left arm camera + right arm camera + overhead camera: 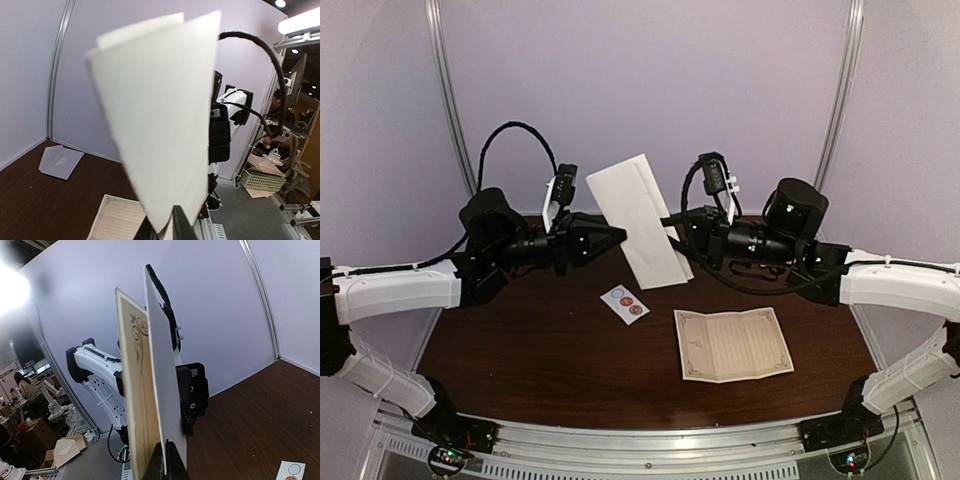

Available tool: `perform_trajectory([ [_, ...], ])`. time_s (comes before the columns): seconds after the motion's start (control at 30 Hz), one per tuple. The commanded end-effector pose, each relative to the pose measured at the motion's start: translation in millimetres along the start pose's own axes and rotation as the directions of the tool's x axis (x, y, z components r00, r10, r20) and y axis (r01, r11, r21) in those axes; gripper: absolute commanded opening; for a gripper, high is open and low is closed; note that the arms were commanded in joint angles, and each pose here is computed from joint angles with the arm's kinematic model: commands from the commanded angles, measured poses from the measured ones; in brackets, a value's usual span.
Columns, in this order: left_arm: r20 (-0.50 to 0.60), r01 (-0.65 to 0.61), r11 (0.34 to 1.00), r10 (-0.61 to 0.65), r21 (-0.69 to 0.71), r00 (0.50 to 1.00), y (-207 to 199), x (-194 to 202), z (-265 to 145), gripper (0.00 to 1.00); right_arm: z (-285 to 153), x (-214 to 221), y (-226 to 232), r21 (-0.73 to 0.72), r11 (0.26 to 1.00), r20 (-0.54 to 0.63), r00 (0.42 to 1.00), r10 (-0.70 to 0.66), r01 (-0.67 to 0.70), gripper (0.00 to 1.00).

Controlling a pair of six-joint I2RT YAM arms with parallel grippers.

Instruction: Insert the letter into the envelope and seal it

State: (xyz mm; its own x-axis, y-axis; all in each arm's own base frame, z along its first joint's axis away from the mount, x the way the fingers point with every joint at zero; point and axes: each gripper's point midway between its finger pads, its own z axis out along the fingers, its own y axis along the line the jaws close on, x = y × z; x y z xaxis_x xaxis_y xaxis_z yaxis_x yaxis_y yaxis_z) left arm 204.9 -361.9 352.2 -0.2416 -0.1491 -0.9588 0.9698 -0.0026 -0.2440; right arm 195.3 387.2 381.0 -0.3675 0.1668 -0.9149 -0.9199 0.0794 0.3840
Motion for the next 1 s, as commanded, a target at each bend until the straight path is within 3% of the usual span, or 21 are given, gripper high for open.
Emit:
perform_trajectory([
  [0.0, 0.045, -0.052, 0.997, 0.050, 0.049, 0.998, -14.7, -14.7, -2.5, 0.03, 2.7, -9.6, 7.6, -0.015, 1.000, 0.010, 1.000, -0.020, 0.020, 0.00],
  [0.17, 0.044, -0.048, 0.997, 0.046, 0.057, 0.998, -16.8, -13.0, -4.1, 0.00, 1.1, -12.1, 11.3, -0.025, 1.000, 0.013, 1.000, -0.014, 0.015, 0.05],
  [0.23, 0.046, -0.050, 0.997, 0.048, 0.060, 0.998, -18.1, -13.3, -4.8, 0.00, 0.0, -12.7, 11.0, -0.020, 1.000, 0.012, 1.000, -0.012, 0.013, 0.26],
  [0.33, 0.049, -0.054, 0.997, 0.051, 0.060, 0.998, -19.5, -13.8, -6.1, 0.00, -4.1, -16.3, 11.6, -0.017, 1.000, 0.026, 1.000, -0.010, 0.011, 0.49],
  [0.53, 0.043, -0.048, 0.997, 0.046, 0.056, 0.998, -19.5, -12.2, -6.9, 0.00, -11.7, -25.0, 24.6, -0.077, 0.997, 0.055, 0.998, -0.010, 0.014, 0.74],
  [0.7, 0.040, -0.044, 0.997, 0.042, 0.058, 0.998, -19.3, -11.5, -6.7, 0.00, -10.2, -21.9, 23.5, -0.082, 0.997, 0.043, 0.999, -0.008, 0.011, 0.82],
  [0.77, 0.038, -0.043, 0.997, 0.041, 0.061, 0.998, -19.5, -11.1, -6.5, 0.00, -7.7, -19.0, 20.4, -0.076, 0.997, 0.035, 0.999, -0.001, 0.004, 0.82],
  [0.8, 0.037, -0.044, 0.997, 0.042, 0.068, 0.998, -20.9, -11.6, -6.4, 0.00, -6.3, -17.4, 18.3, -0.071, 0.998, 0.028, 1.000, 0.001, 0.001, 0.77],
  [0.87, 0.034, -0.043, 0.996, 0.041, 0.074, 0.999, -21.5, -11.1, -6.0, 0.00, -3.1, -13.4, 14.4, -0.064, 0.998, 0.010, 1.000, 0.006, -0.005, 0.57],
  [0.97, 0.029, -0.040, 0.996, 0.038, 0.080, 0.999, -22.1, -10.5, -5.7, 0.00, -0.2, -9.6, 9.6, -0.052, 0.999, 0.000, 1.000, 0.011, -0.011, 0.19],
])
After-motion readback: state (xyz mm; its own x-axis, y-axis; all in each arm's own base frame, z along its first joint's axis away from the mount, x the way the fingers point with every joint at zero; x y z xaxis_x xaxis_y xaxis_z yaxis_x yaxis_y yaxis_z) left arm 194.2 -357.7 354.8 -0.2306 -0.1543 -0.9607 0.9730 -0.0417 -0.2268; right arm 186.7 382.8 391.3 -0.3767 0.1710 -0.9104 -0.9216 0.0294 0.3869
